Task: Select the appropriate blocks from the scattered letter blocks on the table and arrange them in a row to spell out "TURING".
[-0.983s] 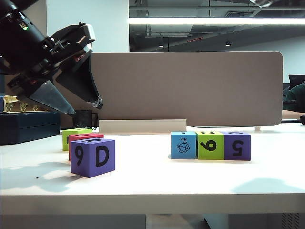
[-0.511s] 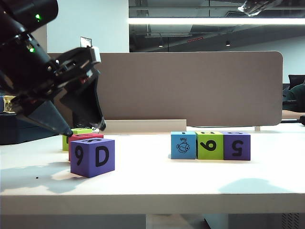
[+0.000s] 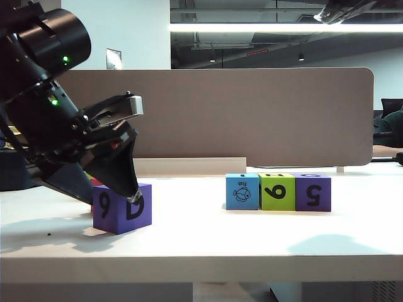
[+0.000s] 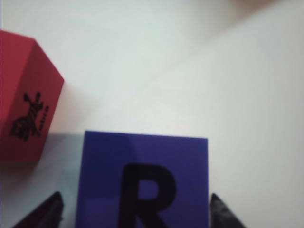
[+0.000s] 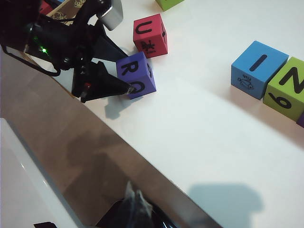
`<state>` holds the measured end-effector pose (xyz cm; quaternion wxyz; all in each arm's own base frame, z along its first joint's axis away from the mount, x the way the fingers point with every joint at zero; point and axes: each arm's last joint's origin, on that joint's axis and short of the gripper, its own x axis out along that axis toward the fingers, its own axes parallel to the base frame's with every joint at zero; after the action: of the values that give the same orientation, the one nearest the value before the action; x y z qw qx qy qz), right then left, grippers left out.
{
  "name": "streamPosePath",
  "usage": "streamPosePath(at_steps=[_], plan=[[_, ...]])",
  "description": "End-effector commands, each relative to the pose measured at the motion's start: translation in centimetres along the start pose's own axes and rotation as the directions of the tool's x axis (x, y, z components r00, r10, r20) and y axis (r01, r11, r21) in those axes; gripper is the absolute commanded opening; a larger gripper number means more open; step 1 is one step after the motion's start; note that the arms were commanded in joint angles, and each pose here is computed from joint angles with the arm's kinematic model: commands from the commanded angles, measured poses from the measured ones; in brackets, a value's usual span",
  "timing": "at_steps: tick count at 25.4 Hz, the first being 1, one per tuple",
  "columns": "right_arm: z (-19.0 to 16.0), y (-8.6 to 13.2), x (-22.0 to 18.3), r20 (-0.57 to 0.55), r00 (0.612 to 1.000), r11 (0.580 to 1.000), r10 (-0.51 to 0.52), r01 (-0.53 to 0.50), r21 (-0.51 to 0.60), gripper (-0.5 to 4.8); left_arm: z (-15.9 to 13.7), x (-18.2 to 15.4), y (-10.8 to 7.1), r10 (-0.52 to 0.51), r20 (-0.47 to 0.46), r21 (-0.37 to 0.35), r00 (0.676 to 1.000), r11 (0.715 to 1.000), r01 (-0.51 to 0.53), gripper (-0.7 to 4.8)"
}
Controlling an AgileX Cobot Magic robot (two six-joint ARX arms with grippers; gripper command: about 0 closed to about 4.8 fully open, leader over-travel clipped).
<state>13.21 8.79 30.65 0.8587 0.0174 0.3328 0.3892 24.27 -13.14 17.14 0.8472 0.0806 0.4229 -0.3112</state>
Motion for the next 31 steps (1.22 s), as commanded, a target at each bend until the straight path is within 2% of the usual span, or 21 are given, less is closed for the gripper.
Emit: streamPosePath(at_steps=[1, 5, 10, 12, 17, 20, 23, 25, 28, 31], plan=[[0.3, 0.1, -0.1, 0.02, 1.0, 1.0, 0.0, 0.0, -0.007, -0.01, 0.2, 0.4, 0.1, 0.003, 0.013, 0.002, 1.0, 1.0, -0.003, 3.3], [0.3, 0.0, -0.1, 0.021, 1.0, 1.0, -0.012, 0.012, -0.006, -0.02, 0.3, 0.4, 0.1, 0.003, 0.022, -0.008, 1.0, 1.0, -0.003, 3.23], [0.3, 0.0, -0.1, 0.022, 1.0, 1.0, -0.022, 0.022, -0.006, -0.02, 0.5, 0.4, 0.1, -0.001, 0.047, -0.065, 0.999, 0.998, 0.004, 3.01], [0.3, 0.0, -0.1, 0.022, 1.0, 1.0, -0.022, 0.022, -0.006, -0.02, 0.6, 0.4, 0.0, -0.009, 0.057, -0.08, 0.998, 0.997, 0.013, 2.77], [0.3, 0.0, -0.1, 0.022, 1.0, 1.0, -0.022, 0.022, -0.006, -0.01, 1.1, 0.6, -0.9, -0.043, 0.095, -0.089, 0.995, 0.995, 0.051, 2.64], [0.3, 0.0, -0.1, 0.022, 1.0, 1.0, -0.022, 0.022, -0.006, -0.02, 1.6, 0.6, -1.6, -0.055, 0.146, -0.059, 0.988, 0.996, 0.064, 2.63], [0.3, 0.0, -0.1, 0.022, 1.0, 1.0, -0.022, 0.022, -0.006, -0.02, 2.4, 0.7, -2.6, -0.011, 0.187, -0.043, 0.982, 0.999, 0.019, 2.63], [0.3, 0.0, -0.1, 0.021, 1.0, 1.0, -0.022, 0.023, -0.006, -0.02, 3.4, 0.9, -2.8, 0.04, 0.201, -0.086, 0.979, 0.996, -0.023, 2.64], [0.3, 0.0, -0.1, 0.021, 1.0, 1.0, -0.022, 0.023, -0.006, -0.02, 4.9, 1.2, -2.9, 0.058, 0.198, -0.163, 0.978, 0.986, -0.026, 2.64], [0.2, 0.0, -0.1, 0.012, 1.0, 1.0, -0.024, 0.024, -0.003, -0.02, 6.5, 1.6, -2.9, 0.077, 0.174, -0.195, 0.982, 0.98, -0.042, 2.64]])
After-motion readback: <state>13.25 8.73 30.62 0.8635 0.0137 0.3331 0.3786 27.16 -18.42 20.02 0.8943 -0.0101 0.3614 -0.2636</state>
